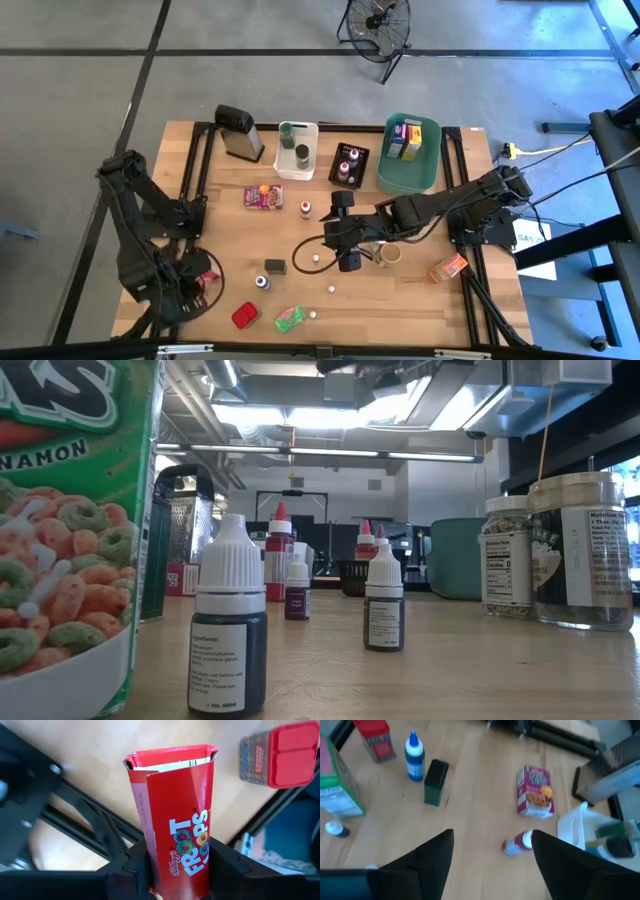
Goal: Pick & Place Kitchen Items
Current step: Put the red cereal box into the green bin
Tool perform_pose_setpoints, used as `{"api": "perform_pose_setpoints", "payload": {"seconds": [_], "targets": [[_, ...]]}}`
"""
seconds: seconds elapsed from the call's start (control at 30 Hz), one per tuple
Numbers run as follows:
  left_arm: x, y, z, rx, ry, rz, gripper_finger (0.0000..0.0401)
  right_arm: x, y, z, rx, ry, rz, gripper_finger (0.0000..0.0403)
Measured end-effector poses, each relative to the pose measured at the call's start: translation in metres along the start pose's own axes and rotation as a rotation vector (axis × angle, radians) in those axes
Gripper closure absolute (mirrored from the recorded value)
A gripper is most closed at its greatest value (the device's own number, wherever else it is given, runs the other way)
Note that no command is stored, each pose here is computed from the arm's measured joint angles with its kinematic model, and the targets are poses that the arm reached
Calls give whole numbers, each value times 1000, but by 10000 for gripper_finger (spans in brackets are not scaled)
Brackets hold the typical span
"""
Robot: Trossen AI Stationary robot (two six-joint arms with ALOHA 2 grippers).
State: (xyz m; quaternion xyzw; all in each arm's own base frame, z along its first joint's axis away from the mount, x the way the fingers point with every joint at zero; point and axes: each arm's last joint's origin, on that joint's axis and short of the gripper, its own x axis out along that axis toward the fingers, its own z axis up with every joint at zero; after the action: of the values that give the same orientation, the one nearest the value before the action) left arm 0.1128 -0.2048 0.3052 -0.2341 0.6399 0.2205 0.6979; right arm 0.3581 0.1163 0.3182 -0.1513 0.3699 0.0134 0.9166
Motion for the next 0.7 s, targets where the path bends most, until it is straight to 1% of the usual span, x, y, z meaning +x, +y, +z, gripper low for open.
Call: {"api": "perform_pose_setpoints", "payload": {"seconds": [0.2,0.3,0.43,0.5,0.6,0.7], "targets": [[-19,29,20,90,-124,18,260,0,0,9,-14,-93,-7,130],[-26,37,29,128,-159,-3,260,-1,-1,13,-1,-130,-9,130],[-30,43,44,201,-196,-4,260,-2,-1,18,-6,-175,-14,130],[-31,44,53,262,-238,10,260,-2,-2,21,-19,-211,-19,130],[-33,45,68,351,-300,46,260,-4,-2,26,-6,-264,-25,130],[-34,43,86,427,-382,56,260,-5,-3,30,12,-305,-29,130]]}}
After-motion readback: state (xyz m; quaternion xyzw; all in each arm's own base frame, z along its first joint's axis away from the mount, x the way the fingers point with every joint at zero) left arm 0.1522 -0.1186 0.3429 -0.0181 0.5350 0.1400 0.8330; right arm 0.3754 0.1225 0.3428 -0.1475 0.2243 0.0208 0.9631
